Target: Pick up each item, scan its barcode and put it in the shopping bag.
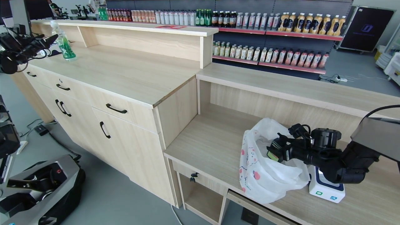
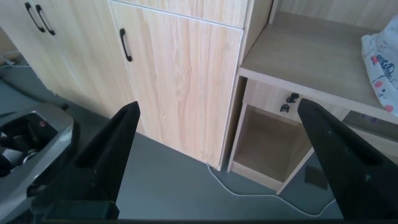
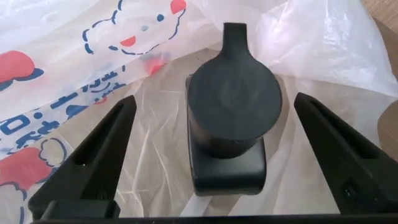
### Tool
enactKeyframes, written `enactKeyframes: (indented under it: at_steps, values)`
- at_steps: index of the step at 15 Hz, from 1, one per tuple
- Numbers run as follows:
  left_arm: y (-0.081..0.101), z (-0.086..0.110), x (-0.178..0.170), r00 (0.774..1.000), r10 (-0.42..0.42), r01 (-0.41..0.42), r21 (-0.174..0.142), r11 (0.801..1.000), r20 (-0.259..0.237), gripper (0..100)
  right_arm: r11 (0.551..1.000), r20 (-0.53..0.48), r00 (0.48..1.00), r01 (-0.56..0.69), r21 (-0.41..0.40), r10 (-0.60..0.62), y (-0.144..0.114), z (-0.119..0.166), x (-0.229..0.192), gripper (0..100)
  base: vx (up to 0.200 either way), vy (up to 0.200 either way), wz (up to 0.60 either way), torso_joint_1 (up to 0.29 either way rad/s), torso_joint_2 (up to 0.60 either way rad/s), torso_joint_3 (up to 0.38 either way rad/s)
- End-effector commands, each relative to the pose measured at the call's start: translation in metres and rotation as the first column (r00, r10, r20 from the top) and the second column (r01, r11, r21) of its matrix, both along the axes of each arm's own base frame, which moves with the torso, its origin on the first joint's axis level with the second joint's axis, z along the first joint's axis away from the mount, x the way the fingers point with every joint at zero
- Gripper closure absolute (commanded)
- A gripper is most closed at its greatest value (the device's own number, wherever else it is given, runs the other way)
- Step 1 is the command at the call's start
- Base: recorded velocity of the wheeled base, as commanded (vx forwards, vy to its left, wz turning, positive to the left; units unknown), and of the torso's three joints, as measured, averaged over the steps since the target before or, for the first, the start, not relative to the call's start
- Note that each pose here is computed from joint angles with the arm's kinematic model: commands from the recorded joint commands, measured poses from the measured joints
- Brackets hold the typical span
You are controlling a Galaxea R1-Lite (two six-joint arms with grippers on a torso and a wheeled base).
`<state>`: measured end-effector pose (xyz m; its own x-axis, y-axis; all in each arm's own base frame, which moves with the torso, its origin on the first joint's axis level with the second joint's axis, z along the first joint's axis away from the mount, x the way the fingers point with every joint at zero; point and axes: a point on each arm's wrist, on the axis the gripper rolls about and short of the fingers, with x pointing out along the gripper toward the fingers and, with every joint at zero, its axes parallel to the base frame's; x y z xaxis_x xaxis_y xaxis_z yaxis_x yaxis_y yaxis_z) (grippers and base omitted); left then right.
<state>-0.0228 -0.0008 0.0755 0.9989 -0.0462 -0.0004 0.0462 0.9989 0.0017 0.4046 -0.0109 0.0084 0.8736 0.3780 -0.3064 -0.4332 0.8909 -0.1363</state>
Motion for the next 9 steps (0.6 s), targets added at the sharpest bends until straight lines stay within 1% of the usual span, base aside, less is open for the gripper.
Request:
enactKeyframes:
  at_steps: [1, 2, 3, 4, 5, 6, 7, 8, 9]
  values:
    - [0.0, 0.0, 0.0, 1.0, 0.0, 0.0, 0.0, 1.0, -0.001, 0, 1.0, 0.057, 0.998, 0.008, -0.002, -0.007, -0.002, 0.028, -0.004, 0, 0.0, 0.0, 0.0, 0.0, 0.0, 0.0]
    - [0.0, 0.0, 0.0, 1.0, 0.0, 0.0, 0.0, 1.0, -0.001, 0, 1.0, 0.071, 0.997, 0.005, -0.007, -0.005, -0.002, 0.048, -0.01, 0, 0.0, 0.0, 0.0, 0.0, 0.0, 0.0]
    - [0.0, 0.0, 0.0, 1.0, 0.0, 0.0, 0.0, 1.0, -0.001, 0, 1.0, 0.094, 0.996, 0.004, -0.011, -0.003, -0.001, 0.074, -0.022, 0, 0.0, 0.0, 0.0, 0.0, 0.0, 0.0]
    - [0.0, 0.0, 0.0, 1.0, 0.0, 0.0, 0.0, 1.0, -0.001, 0, 1.0, 0.121, 0.993, 0.009, -0.007, -0.008, -0.001, 0.106, -0.042, 0, 0.0, 0.0, 0.0, 0.0, 0.0, 0.0]
    - [0.0, 0.0, 0.0, 1.0, 0.0, 0.0, 0.0, 1.0, -0.001, 0, 1.0, 0.136, 0.99, 0.024, -0.009, -0.023, -0.005, 0.129, -0.066, 0, 0.0, 0.0, 0.0, 0.0, 0.0, 0.0]
    - [0.0, 0.0, 0.0, 1.0, 0.0, 0.0, 0.0, 1.0, -0.001, 0, 0.999, 0.16, 0.986, 0.051, -0.016, -0.048, -0.011, 0.146, -0.092, 0, 0.0, 0.0, 0.0, 0.0, 0.0, 0.0]
    - [0.0, 0.0, 0.0, 1.0, 0.0, 0.0, 0.0, 1.0, -0.001, 0, 0.996, 0.188, 0.979, 0.081, -0.024, -0.075, -0.017, 0.157, -0.12, 0, 0.0, 0.0, 0.0, 0.0, 0.0, 0.0]
    - [0.0, 0.0, 0.0, 1.0, 0.0, 0.0, 0.0, 1.0, -0.001, 0, 0.995, 0.193, 0.977, 0.099, -0.026, -0.092, -0.02, 0.16, -0.132, 0, 0.0, 0.0, 0.0, 0.0, 0.0, 0.0]
    - [0.0, 0.0, 0.0, 1.0, 0.0, 0.0, 0.0, 1.0, -0.001, 0, 0.979, 0.246, 0.958, 0.174, -0.106, -0.144, -0.035, 0.168, -0.158, 0, 0.0, 0.0, 0.0, 0.0, 0.0, 0.0]
